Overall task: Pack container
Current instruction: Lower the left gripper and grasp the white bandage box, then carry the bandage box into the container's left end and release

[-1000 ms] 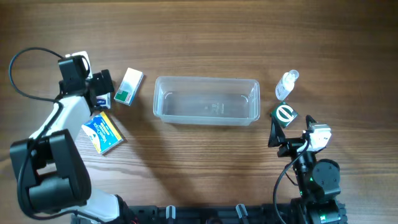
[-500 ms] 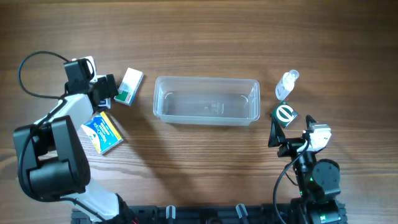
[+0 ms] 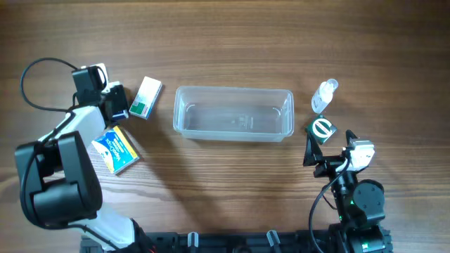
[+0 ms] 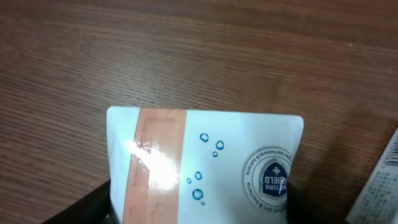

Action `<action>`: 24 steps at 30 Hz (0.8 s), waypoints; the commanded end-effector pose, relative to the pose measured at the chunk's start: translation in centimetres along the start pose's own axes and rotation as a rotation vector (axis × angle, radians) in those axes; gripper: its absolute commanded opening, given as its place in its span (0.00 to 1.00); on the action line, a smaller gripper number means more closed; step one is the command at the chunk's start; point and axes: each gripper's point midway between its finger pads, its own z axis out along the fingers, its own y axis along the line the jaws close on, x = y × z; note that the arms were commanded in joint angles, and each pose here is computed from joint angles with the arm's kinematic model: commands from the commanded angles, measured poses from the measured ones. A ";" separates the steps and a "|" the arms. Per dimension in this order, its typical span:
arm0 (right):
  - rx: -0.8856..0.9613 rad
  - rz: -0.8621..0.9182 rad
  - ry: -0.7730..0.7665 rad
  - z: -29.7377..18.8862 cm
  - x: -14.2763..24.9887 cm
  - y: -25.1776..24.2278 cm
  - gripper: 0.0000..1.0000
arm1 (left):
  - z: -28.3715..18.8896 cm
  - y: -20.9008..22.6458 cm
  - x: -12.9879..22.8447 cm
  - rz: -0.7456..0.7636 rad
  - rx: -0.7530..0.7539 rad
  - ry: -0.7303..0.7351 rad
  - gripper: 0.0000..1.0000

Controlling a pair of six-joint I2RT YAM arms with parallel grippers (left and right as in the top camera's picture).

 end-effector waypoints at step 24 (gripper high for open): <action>-0.009 -0.010 -0.002 0.0 0.0 0.1 1.00 | -22.3 -20.8 -0.4 0.194 0.514 -0.193 0.52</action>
